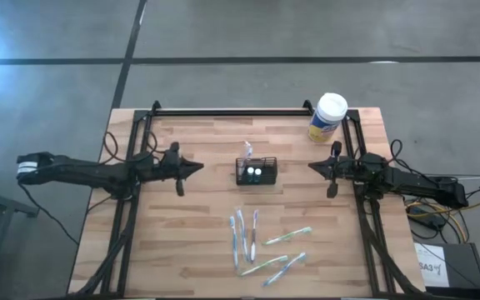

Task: Pick & Place toothbrushing station
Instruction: Put the top green toothbrush into the black wire organizer

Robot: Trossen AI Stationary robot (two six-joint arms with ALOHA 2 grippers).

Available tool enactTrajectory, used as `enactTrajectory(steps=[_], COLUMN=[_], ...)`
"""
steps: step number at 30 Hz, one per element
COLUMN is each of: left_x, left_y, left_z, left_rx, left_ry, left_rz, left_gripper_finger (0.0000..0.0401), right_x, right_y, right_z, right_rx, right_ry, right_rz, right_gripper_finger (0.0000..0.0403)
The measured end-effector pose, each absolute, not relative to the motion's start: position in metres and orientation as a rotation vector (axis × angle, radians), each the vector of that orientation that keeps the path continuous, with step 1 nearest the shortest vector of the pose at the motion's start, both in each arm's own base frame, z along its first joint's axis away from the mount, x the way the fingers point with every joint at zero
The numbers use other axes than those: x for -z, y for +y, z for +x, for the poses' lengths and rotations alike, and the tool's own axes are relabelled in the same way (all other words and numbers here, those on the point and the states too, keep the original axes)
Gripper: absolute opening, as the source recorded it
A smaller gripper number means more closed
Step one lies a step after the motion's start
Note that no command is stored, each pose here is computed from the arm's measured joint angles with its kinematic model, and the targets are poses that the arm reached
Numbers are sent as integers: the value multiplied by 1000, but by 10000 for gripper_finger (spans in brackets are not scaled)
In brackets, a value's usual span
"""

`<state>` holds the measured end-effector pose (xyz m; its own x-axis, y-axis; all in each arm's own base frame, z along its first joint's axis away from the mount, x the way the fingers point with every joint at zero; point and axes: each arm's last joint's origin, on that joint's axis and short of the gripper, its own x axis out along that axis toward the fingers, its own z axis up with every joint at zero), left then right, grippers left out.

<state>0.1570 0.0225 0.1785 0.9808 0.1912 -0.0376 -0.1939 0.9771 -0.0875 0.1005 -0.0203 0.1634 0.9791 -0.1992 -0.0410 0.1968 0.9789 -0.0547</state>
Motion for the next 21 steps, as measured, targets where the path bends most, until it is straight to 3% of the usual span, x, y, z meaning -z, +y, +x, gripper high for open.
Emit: enactTrajectory(steps=[13,21], left_x=[-144,-152], left_y=[20,20], left_z=[145,146], left_rx=[-142,-144], left_ry=[175,92], left_rz=[20,18], left_gripper_finger=[3,2], right_x=[-163,-166], right_y=[-20,-20], right_z=[101,101], right_rx=[201,200], right_ry=[47,7], right_rz=[-24,71], right_gripper_finger=[8,8])
